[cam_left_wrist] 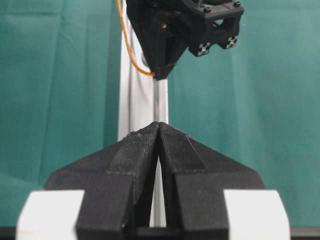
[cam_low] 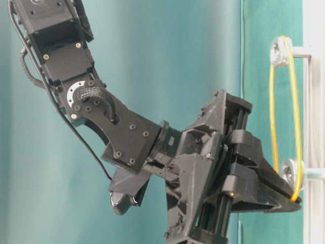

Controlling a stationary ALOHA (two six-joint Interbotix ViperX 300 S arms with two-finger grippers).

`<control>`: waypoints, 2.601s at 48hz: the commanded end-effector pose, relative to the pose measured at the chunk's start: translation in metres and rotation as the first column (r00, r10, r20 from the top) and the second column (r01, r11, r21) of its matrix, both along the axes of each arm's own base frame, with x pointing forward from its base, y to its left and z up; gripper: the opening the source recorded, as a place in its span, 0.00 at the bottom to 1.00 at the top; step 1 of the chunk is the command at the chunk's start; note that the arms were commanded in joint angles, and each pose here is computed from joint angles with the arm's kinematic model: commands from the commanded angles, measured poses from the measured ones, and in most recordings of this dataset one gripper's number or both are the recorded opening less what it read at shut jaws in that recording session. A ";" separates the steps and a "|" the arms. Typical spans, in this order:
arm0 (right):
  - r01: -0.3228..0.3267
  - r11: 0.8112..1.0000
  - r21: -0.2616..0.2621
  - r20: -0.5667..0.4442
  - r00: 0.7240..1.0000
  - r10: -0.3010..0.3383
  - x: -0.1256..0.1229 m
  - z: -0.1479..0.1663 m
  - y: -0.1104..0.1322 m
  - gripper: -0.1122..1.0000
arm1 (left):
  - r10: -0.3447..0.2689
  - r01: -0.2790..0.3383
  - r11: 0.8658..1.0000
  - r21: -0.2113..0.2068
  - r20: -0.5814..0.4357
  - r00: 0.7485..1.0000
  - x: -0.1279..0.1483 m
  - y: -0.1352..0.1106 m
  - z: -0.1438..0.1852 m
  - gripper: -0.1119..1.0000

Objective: Hook the rubber onto the shaft.
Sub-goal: 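Pull the band past the left peg and lower it around the peg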

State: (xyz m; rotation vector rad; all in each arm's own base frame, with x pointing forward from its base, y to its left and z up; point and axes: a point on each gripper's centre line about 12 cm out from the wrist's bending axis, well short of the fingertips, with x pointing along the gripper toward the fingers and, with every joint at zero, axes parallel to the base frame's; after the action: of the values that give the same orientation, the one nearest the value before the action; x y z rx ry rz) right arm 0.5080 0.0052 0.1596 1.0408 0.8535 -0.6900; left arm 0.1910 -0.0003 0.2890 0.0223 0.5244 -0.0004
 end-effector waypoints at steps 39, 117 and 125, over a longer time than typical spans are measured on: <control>-0.020 0.999 0.036 0.017 1.000 0.019 0.003 0.005 0.020 0.16 | -0.002 0.002 1.000 0.001 0.031 1.000 0.003 0.000 0.012 0.10; -0.064 0.998 -0.011 -0.010 0.998 0.064 -0.049 0.022 0.019 0.16 | -0.001 0.001 1.000 0.000 0.025 1.000 0.004 0.000 0.011 0.10; -0.060 0.998 -0.010 -0.014 0.998 0.060 -0.049 0.022 0.018 0.30 | -0.001 0.001 1.000 0.000 0.025 1.000 0.004 0.000 0.011 0.10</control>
State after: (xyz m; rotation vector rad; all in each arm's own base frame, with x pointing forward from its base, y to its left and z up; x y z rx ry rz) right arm 0.4580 0.0233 0.1579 0.9827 0.9369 -0.6843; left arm 0.1919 -0.0003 0.2882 0.0208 0.5275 -0.0001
